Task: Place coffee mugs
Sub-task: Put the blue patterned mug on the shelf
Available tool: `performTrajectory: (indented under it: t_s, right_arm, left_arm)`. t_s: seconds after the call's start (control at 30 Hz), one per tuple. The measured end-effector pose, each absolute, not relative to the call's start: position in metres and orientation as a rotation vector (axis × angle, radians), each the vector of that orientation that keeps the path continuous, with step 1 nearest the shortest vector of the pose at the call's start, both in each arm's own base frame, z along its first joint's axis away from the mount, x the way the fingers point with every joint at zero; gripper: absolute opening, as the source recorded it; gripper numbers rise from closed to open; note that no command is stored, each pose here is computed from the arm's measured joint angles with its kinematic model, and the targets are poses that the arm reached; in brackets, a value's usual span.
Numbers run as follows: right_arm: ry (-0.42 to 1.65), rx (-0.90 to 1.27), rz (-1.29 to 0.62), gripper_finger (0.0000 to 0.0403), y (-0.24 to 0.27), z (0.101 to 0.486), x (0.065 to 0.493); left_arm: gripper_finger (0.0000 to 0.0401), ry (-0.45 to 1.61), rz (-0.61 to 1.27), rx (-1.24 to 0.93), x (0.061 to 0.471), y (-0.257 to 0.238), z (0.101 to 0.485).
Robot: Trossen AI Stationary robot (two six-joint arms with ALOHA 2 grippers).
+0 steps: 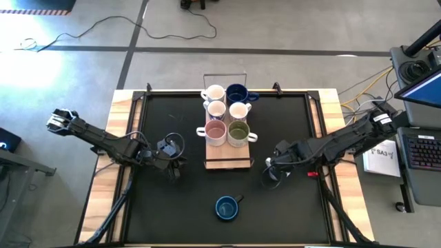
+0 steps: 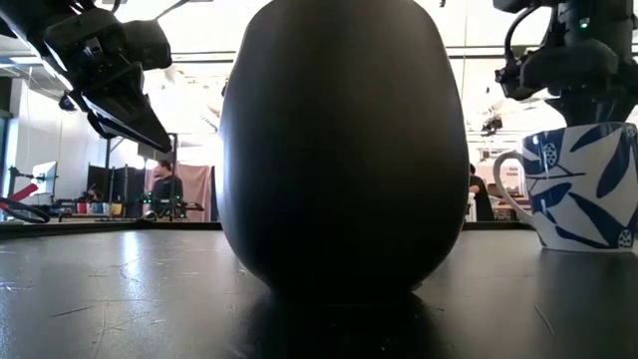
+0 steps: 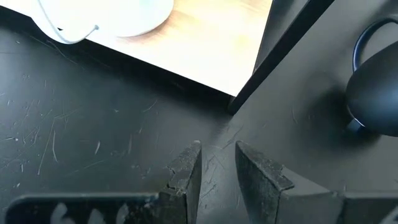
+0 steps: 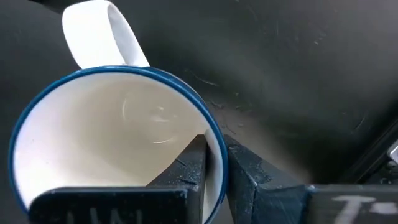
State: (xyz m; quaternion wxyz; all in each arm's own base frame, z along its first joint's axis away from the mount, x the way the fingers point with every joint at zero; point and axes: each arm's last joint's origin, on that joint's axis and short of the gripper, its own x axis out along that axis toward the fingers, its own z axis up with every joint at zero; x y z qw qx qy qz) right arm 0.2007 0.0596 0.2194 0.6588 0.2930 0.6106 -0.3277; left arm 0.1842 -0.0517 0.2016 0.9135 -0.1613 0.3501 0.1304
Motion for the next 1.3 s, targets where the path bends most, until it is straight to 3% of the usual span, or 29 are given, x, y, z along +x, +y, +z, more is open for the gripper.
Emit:
performTrajectory:
  t_s: [0.33,0.5,0.73,1.03,1.3]
  right_arm:
    - [1.445,0.565,-0.657,0.0097,0.059,0.221,0.198]
    - [1.506,0.331,-0.433,0.0121,0.059,0.235,0.198]
    - [1.516,0.07,-0.166,0.0125,0.059,0.243,0.205]
    - [1.494,-0.085,-0.128,0.0124,0.046,0.243,0.211]
    - [1.401,-0.201,0.037,0.0119,0.048,0.241,0.225]
  left_arm:
    - [0.008,0.718,0.268,-0.334,0.184,-0.052,0.202]
    - [0.008,0.719,0.268,-0.334,0.184,-0.052,0.202]
    - [0.008,0.717,0.274,-0.349,0.184,-0.052,0.202]
    - [0.008,0.717,0.279,-0.359,0.184,-0.052,0.202]
    - [0.008,0.718,0.279,-0.359,0.184,-0.052,0.202]
